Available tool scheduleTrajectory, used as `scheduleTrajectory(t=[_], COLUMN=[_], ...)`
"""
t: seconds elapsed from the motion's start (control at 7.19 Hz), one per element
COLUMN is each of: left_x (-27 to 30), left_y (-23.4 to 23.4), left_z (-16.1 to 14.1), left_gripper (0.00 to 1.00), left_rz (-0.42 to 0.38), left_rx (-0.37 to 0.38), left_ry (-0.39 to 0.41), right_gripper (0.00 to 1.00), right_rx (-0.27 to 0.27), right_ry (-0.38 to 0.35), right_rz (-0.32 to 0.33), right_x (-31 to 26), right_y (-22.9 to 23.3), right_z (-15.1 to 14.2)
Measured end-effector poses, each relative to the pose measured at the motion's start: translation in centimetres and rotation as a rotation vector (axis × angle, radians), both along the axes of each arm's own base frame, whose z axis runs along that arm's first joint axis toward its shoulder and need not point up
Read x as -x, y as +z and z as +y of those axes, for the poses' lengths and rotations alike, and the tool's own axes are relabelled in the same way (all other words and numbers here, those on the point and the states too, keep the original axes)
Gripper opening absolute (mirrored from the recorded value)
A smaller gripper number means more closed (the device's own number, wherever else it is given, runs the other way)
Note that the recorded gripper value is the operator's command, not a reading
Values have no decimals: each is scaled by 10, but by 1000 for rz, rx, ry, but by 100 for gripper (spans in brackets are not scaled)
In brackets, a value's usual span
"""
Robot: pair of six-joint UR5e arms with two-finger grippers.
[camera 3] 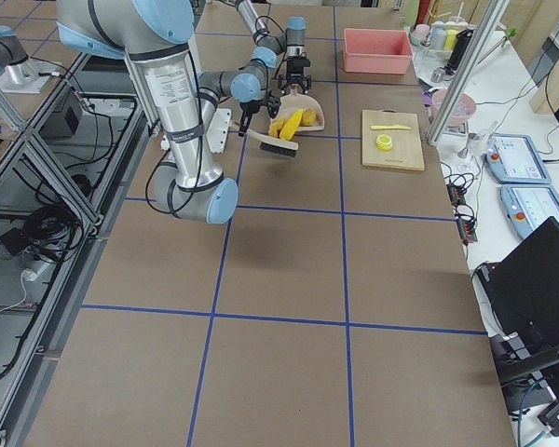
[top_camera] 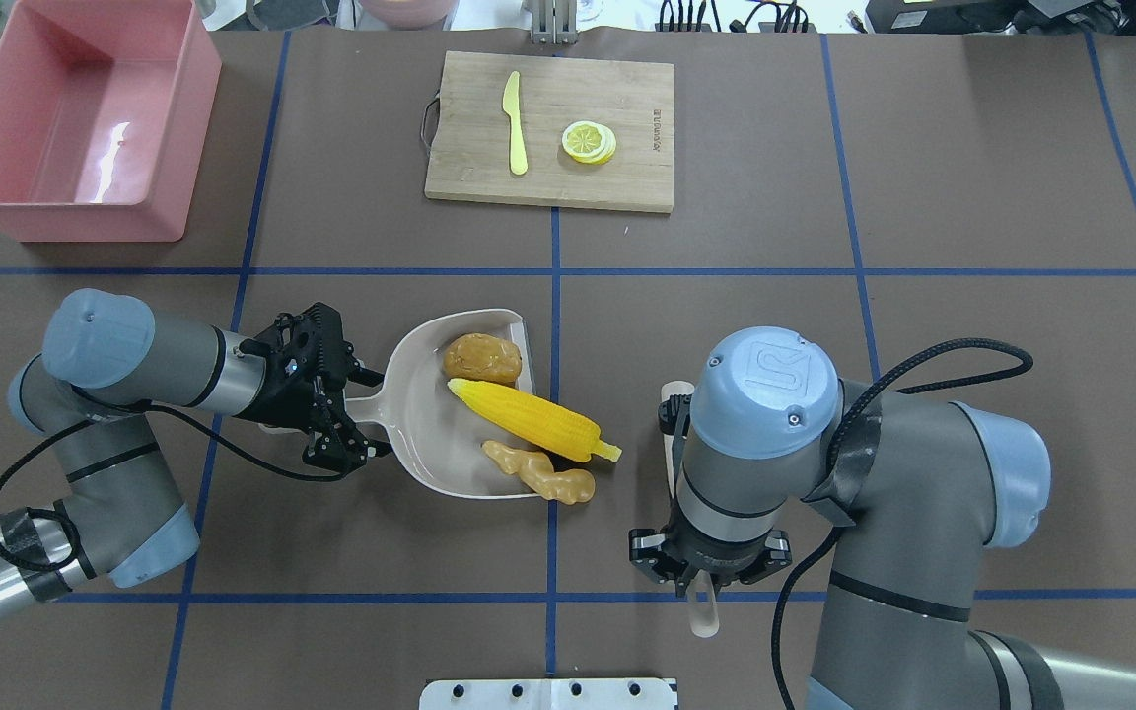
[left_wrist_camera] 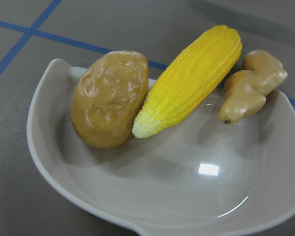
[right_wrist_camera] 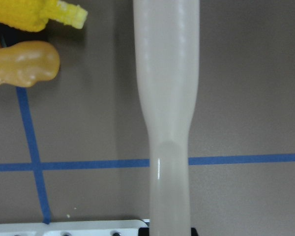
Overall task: Sweep and dump trash into bin
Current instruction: 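Sweep the ginger fully into the dustpan with the brush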
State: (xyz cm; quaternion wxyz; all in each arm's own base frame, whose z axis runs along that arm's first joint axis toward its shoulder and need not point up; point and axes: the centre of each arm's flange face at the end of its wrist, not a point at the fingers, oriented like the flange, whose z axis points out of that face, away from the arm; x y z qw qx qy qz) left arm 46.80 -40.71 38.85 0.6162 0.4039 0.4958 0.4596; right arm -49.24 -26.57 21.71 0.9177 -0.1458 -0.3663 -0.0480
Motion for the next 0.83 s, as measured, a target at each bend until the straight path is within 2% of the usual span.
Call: scheduleTrajectory(t=[0.28, 0.56, 0.83], left_x=[0, 0, 0], left_y=[0, 0, 0], left_z=[0, 0, 0], left_gripper=[94, 94, 94], left_rz=[0, 0, 0], left_rx=[0, 0, 0], left_ry=[0, 0, 0], right_gripper=[0, 0, 0], right_rx=[-11, -20, -25], right_ry=[-21, -24, -20], right_rz=[-39, -62, -87], right_x=[13, 31, 50], right_y=[-11, -14, -37], right_z=[11, 8, 0])
